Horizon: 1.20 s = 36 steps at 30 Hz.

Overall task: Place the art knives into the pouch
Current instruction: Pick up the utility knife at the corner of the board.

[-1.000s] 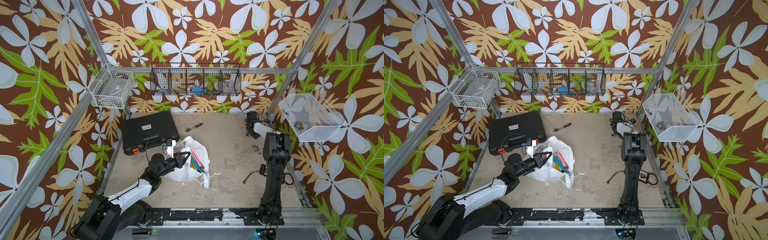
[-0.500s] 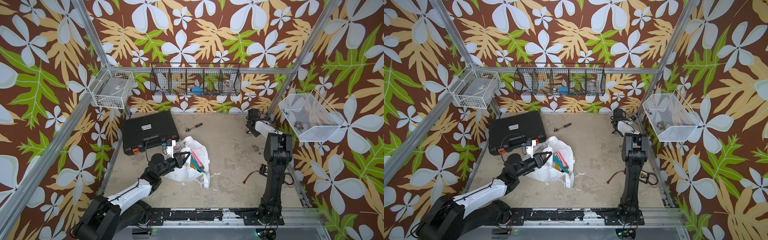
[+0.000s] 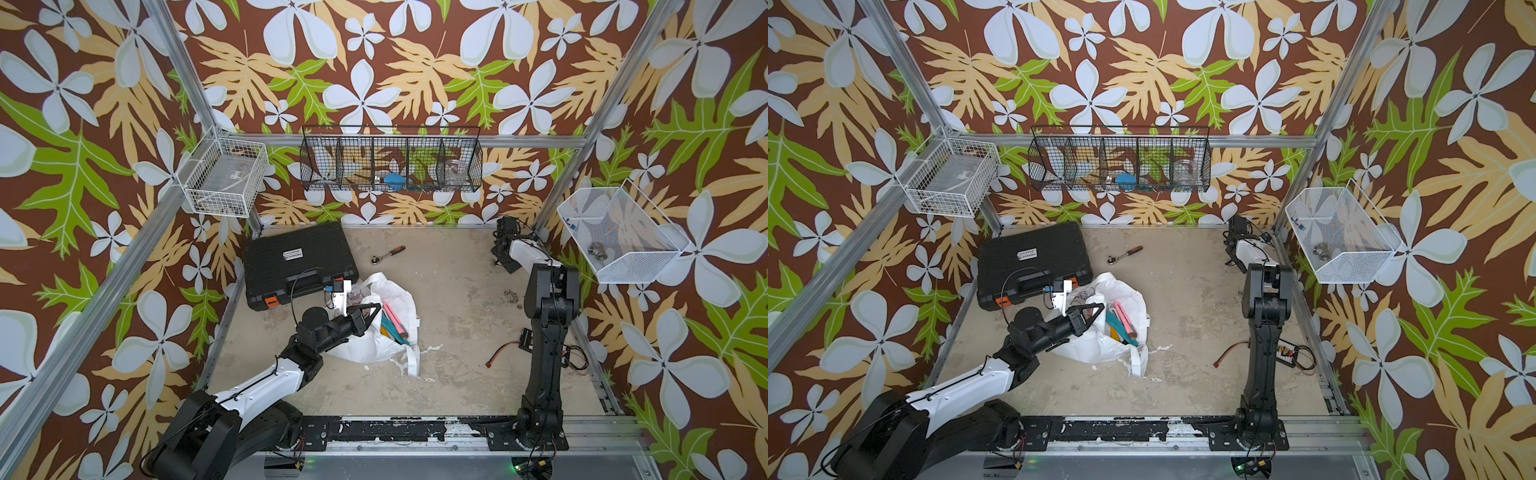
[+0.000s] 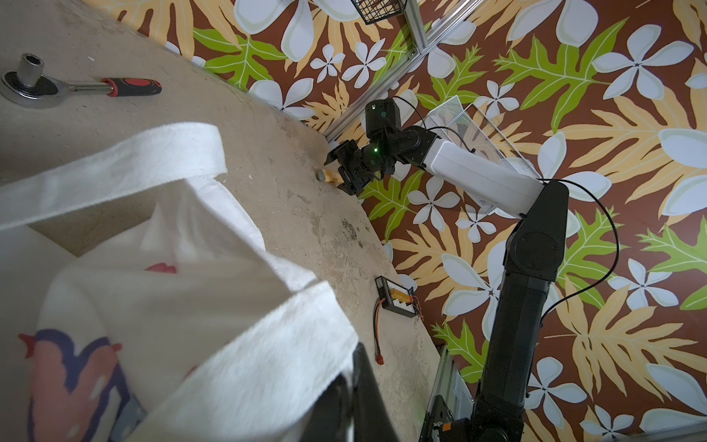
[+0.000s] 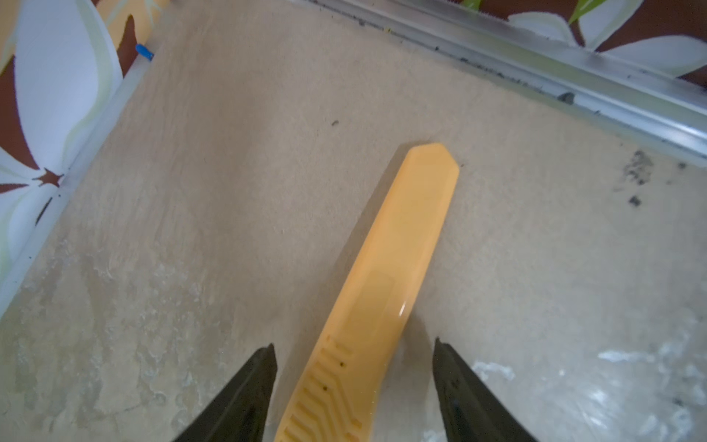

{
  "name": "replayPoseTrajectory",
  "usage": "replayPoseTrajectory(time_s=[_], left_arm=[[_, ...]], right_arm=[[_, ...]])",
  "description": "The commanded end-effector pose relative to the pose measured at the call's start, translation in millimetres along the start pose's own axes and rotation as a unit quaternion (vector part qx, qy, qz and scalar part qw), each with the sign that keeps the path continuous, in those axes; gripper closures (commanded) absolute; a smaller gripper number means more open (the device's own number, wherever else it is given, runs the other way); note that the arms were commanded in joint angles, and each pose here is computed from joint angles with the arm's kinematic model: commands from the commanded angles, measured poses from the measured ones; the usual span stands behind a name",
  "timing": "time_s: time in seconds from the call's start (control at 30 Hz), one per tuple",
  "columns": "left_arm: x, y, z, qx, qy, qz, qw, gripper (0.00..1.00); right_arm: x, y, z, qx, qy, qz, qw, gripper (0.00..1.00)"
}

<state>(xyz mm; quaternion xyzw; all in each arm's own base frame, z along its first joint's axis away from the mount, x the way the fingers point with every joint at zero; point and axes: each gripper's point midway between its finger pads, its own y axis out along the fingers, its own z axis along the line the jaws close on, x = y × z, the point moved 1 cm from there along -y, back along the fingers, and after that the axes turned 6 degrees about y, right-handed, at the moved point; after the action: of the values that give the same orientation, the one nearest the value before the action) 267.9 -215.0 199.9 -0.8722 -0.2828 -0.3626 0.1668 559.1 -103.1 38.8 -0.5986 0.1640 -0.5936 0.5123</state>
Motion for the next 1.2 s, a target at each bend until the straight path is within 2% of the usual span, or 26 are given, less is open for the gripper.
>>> replayPoseTrajectory(time_s=[0.0,0.17,0.3,0.47,0.6,0.87,1.17], left_arm=[[1.8,-0.3,-3.1,-0.007,0.009,-0.004,1.0,1.0],[2.5,-1.0,-3.6,-0.007,0.01,-0.006,1.0,1.0],[2.6,-1.0,-3.5,-0.007,0.009,-0.007,1.0,1.0],[4.4,-1.5,-5.6,-0.01,0.009,-0.009,1.0,1.0],[5.5,-2.6,-6.8,-0.011,0.009,-0.012,1.0,1.0],[5.7,-1.9,-5.5,-0.007,0.01,-0.012,1.0,1.0],[7.8,-1.6,-8.7,-0.012,0.011,-0.012,1.0,1.0]], right_arm=[[-8.8,5.2,-4.3,-0.007,-0.007,0.018,1.0,0.32],[-13.3,9.0,-5.9,-0.008,-0.015,0.027,1.0,0.33],[-18.8,6.5,-3.9,0.001,-0.033,0.042,0.999,0.53],[-29.8,2.5,-10.0,0.007,-0.055,0.048,0.997,0.62],[-35.7,-5.5,-8.8,0.004,-0.092,0.042,0.995,0.65],[-51.8,-39.8,5.7,0.028,-0.175,0.032,0.984,0.65],[-104.2,-97.7,21.5,0.096,-0.292,0.067,0.949,0.64]])
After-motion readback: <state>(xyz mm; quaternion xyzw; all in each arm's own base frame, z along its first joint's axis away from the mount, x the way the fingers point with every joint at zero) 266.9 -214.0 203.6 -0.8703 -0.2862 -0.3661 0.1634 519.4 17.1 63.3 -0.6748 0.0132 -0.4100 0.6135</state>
